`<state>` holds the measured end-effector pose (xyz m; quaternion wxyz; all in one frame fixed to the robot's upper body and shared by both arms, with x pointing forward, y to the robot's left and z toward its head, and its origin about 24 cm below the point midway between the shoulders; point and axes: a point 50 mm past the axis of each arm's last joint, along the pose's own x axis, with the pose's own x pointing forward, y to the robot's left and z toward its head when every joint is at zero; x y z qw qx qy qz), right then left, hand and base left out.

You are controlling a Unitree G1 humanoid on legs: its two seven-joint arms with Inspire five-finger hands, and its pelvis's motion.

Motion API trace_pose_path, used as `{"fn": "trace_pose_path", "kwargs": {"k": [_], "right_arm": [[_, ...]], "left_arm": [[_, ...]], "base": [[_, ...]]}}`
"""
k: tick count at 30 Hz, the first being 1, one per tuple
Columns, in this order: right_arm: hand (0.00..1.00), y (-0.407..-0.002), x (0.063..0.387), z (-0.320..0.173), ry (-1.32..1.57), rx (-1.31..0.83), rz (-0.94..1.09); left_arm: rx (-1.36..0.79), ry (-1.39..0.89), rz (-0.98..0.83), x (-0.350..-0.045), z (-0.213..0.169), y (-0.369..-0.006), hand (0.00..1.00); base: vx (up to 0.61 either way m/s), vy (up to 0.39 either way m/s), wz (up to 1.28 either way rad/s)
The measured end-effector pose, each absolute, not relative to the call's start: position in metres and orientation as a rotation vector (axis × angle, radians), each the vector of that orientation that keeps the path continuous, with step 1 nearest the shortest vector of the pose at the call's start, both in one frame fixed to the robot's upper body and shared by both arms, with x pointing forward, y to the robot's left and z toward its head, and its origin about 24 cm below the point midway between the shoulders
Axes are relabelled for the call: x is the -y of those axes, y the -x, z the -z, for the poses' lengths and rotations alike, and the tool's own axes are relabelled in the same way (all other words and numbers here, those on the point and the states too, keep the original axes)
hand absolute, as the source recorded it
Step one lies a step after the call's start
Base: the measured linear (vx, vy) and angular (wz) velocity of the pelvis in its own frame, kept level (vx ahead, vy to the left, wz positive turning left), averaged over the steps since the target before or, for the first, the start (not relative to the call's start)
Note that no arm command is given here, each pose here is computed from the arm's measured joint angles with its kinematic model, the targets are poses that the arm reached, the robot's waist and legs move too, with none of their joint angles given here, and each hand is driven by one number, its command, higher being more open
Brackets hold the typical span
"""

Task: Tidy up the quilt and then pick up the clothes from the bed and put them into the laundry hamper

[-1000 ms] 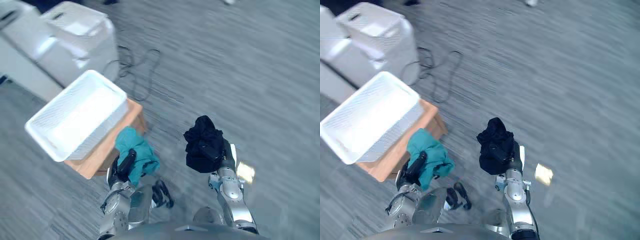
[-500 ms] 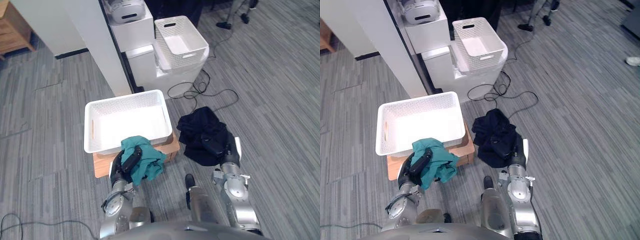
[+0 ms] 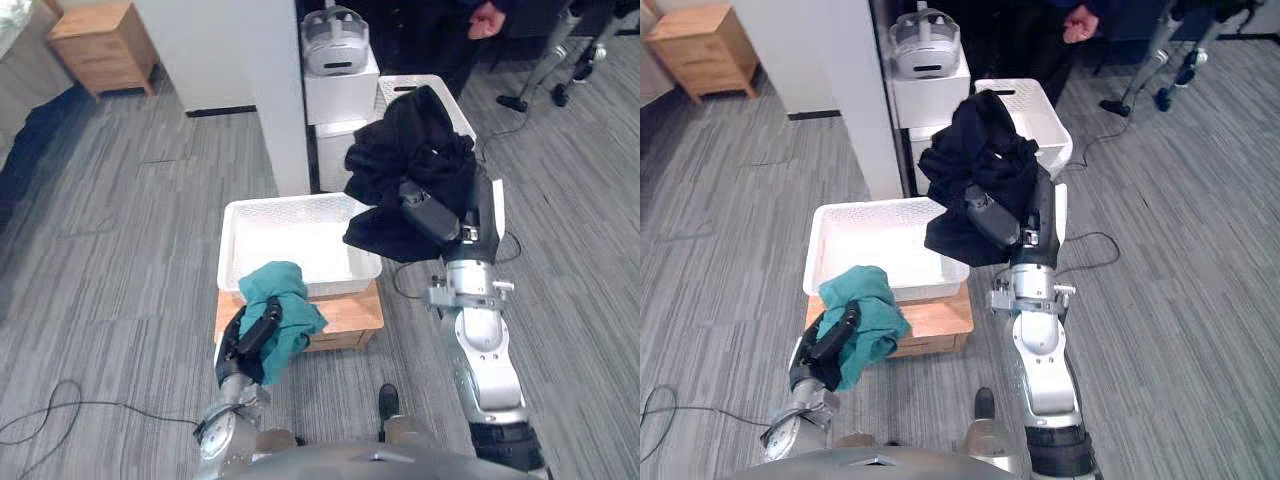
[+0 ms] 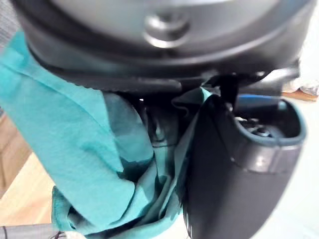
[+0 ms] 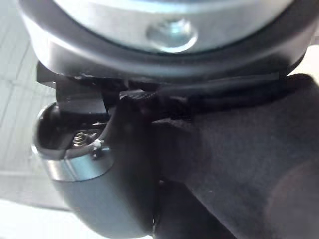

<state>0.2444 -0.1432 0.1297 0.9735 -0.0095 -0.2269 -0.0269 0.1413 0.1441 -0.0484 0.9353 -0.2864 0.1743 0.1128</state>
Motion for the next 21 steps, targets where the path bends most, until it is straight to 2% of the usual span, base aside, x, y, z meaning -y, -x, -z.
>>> {"fn": "trace_pose_path", "kwargs": {"k": [4,7,12,17,18,21], "right_arm": [[0.00,-0.259,0.125,-0.133,0.045,0.466,-0.051],[0.00,-0.279,0.116,-0.120,0.094,0.397,-0.105],[0.00,-0.310,0.135,-0.088,0.234,0.213,-0.091],[0.00,-0.317,0.161,-0.074,0.323,0.106,-0.042],[1.00,-0.320,0.164,-0.075,0.323,0.104,-0.027],[1.00,-0.325,0.174,-0.080,0.338,0.104,0.004]], "left_arm": [[-0.363,0.591,-0.149,-0.135,0.048,-0.142,0.00],[-0.341,0.593,-0.084,-0.135,0.041,-0.145,0.00],[-0.199,0.621,0.009,-0.137,0.010,-0.157,0.00],[-0.114,0.619,0.041,-0.147,-0.006,-0.164,0.00],[-0.107,0.612,0.042,-0.150,-0.007,-0.165,0.00],[-0.086,0.590,0.042,-0.155,-0.011,-0.170,0.00]], "base": [[-0.09,0.034,0.00],[-0.11,0.002,0.14],[-0.10,-0.033,0.27],[-0.06,-0.021,0.24],[-0.05,-0.015,0.13],[-0.07,-0.008,0.15]]}}
